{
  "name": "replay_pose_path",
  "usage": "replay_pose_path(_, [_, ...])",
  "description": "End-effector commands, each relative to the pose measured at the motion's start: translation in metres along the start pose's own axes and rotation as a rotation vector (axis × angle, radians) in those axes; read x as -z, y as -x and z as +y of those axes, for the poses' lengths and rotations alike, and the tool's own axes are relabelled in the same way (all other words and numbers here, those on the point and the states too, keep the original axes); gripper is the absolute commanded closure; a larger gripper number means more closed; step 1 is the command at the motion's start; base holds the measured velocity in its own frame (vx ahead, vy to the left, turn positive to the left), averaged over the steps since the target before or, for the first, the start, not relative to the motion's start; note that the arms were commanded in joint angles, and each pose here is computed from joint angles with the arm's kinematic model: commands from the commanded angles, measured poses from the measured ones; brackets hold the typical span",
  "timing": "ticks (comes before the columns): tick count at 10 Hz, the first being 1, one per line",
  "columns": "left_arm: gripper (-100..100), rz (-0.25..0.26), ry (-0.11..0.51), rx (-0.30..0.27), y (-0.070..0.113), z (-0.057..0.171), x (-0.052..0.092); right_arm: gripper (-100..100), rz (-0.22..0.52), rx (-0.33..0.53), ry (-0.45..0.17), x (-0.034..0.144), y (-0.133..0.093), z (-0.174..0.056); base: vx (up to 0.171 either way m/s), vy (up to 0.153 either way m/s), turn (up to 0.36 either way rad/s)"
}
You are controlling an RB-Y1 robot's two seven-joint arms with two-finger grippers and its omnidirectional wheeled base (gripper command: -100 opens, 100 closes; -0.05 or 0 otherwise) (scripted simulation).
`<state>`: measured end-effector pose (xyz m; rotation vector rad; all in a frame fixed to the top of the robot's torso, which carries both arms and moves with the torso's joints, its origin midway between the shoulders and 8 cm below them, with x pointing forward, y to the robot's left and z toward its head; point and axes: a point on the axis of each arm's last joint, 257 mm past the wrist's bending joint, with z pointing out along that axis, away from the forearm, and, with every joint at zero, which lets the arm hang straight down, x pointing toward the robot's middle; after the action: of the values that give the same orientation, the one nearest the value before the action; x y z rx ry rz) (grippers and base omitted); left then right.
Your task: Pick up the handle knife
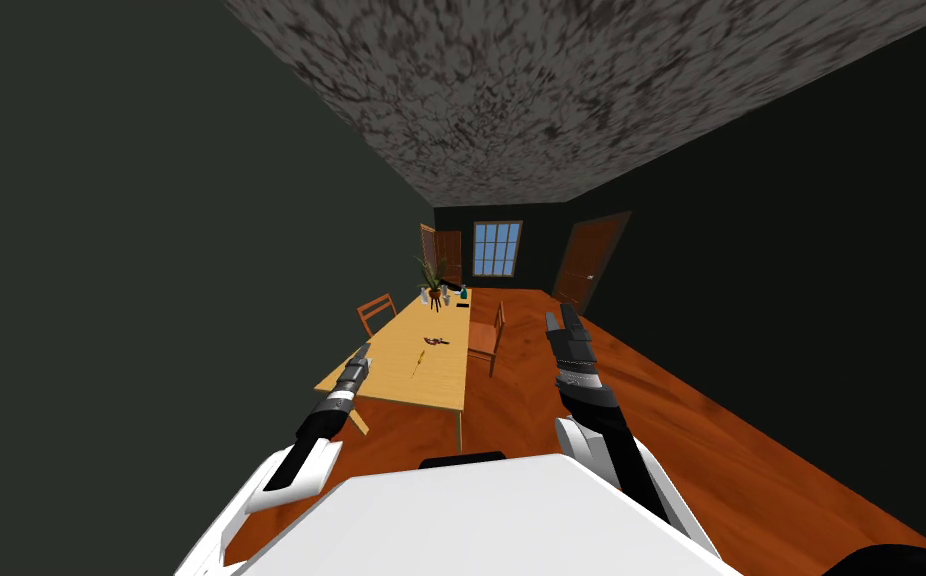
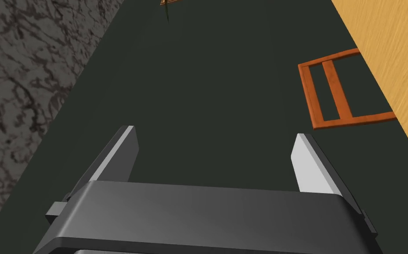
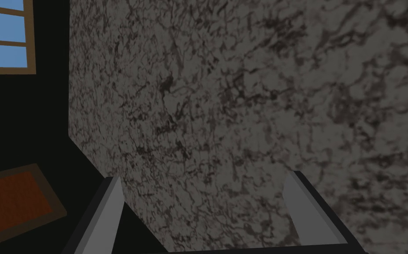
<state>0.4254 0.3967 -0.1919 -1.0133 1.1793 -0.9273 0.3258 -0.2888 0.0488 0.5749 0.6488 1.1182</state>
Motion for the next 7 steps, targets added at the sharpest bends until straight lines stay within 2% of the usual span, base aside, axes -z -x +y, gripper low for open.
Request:
replay_pose_path(1, [-100,-0.013,0.046,-0.003,0.012,0.022,0.001,0,0.0,0.0,0.0,0.0,0.0,0.0,0.008,-0.16,0.042])
replay_pose_path(2, [-100,-0.036,0.085,-0.008,0.031,0.034,-0.002,0,0.0,0.0,0.0,0.0,0.0,0.0,-0.002,-0.192,0.047])
replay_pose_path(3, [-100,-0.039,0.108,-0.007,0.032,0.046,0.0,0,0.0,0.0,0.0,0.0,0.0,0.0,-0.011,-0.167,0.031])
replay_pose_path(4, [-100,-0.067,0.152,-0.007,0.053,0.06,-0.001,0,0.0,0.0,0.0,0.0,0.0,0.0,-0.006,-0.19,0.037])
replay_pose_path(5, [-100,-0.07,0.171,-0.006,0.054,0.069,0.001,0,0.0,0.0,0.0,0.0,0.0,0.0,0.006,-0.167,0.028])
replay_pose_path(6, [-100,-0.104,0.219,0.0,0.076,0.085,0.001,0,0.0,0.0,0.0,0.0,0.0,0.0,-0.005,-0.208,0.029])
replay_pose_path(7, [-100,-0.107,0.235,0.001,0.078,0.092,0.004,0,0.0,0.0,0.0,0.0,0.0,0.0,-0.018,-0.155,0.035])
